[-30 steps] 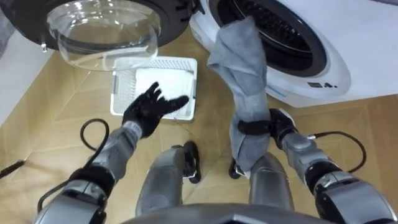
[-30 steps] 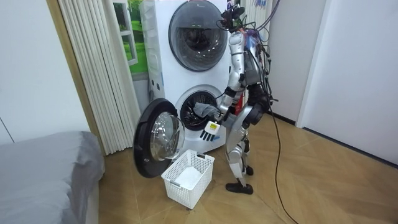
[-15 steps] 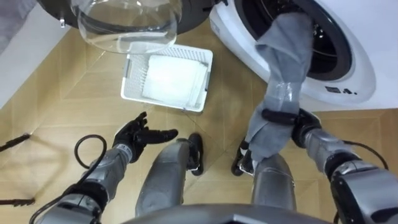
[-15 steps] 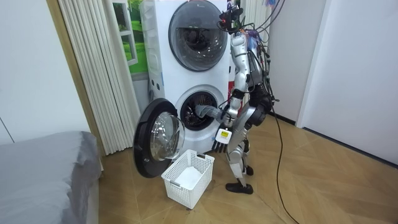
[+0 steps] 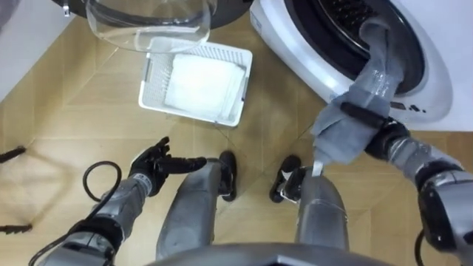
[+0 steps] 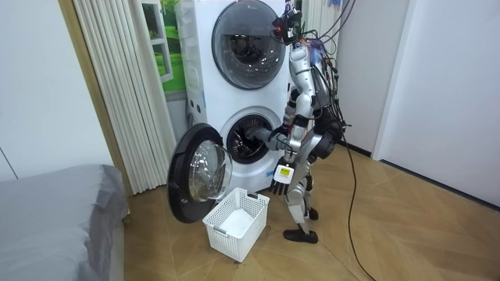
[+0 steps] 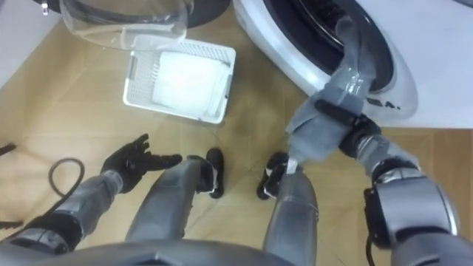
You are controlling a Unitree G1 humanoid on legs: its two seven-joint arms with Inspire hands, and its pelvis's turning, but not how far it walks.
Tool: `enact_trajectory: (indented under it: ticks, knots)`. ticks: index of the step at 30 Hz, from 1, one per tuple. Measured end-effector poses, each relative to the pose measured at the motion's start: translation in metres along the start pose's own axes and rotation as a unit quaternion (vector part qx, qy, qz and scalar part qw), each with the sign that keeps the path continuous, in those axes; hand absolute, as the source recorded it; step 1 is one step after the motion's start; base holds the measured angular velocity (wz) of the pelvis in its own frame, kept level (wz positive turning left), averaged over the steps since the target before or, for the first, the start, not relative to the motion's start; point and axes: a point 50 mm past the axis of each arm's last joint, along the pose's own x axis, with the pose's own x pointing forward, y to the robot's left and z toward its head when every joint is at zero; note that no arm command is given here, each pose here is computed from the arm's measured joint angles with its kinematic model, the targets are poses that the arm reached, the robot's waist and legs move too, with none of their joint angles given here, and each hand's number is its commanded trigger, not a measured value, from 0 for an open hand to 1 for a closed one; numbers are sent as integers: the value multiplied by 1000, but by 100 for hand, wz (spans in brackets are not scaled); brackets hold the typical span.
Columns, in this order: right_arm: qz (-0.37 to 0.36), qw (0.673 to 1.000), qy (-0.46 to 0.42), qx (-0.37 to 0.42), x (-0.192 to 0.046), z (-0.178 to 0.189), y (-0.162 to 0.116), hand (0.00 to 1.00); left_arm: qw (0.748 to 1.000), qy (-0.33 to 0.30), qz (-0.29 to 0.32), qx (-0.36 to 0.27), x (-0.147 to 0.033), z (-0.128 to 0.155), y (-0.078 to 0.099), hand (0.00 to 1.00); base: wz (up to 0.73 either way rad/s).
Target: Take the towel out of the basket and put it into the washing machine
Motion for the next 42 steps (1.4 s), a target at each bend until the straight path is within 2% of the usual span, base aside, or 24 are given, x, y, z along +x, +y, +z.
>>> enact_trajectory:
  ticks: [3,6,11,12,13,14,21,42]
  knots:
    - [37,995,-28,87,0,25,16,100,1000,3,23,-2,-3,-2,10,0,6]
    - [66,984,-45,160,-1,39,32,100,1000,5,28,-3,-4,-4,11,0,9]
    - [82,969,-51,225,-3,56,46,100,999,-1,43,-1,-7,-5,16,0,6]
    - [80,969,-50,230,-3,58,49,93,999,-1,49,-11,-8,-7,16,0,-6]
    - [81,969,-47,228,-4,60,53,41,998,-2,55,-23,-8,-8,15,0,-6]
    - [82,969,-46,227,-4,61,55,0,998,-2,58,-27,-8,-9,15,0,0]
    - [69,964,-40,255,-5,67,59,0,996,4,74,-48,-7,-15,9,0,5]
    - [36,937,-49,343,-10,87,65,0,994,6,99,-36,-5,-19,-2,0,2]
